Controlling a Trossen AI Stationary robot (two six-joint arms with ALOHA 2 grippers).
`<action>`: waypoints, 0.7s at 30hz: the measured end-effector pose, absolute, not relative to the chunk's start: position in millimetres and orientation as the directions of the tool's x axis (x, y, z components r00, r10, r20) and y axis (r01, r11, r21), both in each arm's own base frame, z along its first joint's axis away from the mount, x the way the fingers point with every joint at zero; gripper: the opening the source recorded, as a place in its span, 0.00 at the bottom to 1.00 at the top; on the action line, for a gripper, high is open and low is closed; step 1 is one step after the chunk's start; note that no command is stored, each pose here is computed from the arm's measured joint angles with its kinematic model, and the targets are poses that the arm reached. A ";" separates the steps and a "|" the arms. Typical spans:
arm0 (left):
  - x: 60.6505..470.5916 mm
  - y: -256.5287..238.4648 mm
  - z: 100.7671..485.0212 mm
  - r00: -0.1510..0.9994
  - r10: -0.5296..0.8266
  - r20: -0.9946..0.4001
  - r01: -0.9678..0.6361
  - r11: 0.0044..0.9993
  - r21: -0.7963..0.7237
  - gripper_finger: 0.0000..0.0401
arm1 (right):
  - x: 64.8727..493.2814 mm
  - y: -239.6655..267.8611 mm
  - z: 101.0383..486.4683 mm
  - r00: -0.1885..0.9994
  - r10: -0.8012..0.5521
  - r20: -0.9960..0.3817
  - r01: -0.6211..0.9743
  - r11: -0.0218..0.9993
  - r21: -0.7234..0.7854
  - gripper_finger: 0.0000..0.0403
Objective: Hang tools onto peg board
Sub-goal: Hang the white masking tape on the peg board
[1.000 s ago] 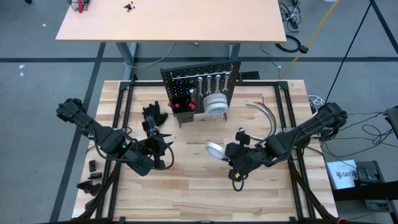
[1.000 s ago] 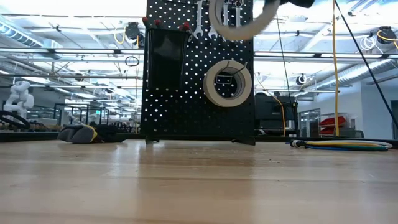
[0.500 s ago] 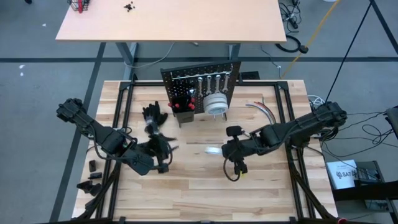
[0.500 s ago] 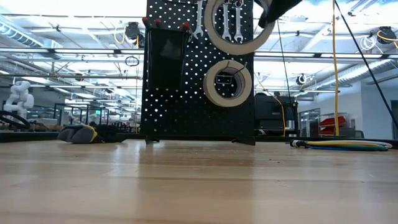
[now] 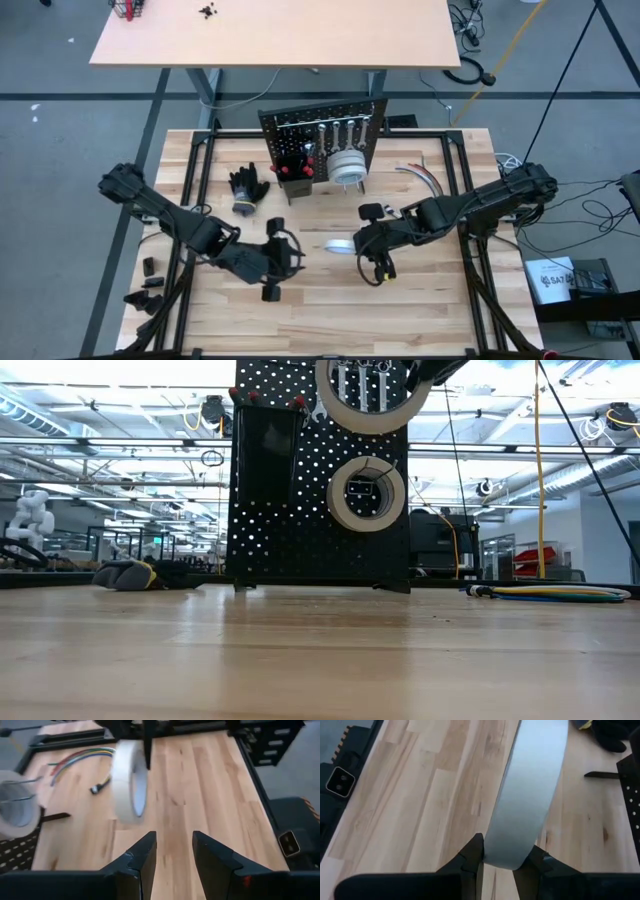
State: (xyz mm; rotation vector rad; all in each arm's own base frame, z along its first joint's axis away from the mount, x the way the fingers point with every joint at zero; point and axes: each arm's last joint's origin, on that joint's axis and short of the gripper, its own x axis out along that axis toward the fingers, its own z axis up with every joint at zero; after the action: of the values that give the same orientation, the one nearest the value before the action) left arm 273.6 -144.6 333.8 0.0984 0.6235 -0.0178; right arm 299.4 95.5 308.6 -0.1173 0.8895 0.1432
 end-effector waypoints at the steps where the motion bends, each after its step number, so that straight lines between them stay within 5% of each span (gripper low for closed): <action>1: 276.5 -144.9 331.6 0.808 0.002 -0.589 0.060 0.995 0.085 0.32 | 299.8 95.7 308.8 0.625 0.077 -0.777 -0.173 0.984 -0.042 0.17; 21: 307.4 -127.6 321.9 0.788 -0.171 -0.591 0.208 0.978 -0.006 0.32 | 305.3 99.1 313.7 0.670 0.147 -0.727 -0.206 0.978 0.007 0.17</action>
State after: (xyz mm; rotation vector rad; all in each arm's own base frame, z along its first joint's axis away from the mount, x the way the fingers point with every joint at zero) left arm 307.4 -127.6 321.9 0.0602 0.6304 -0.2042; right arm 305.3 99.1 313.7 -0.0781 0.8123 0.1991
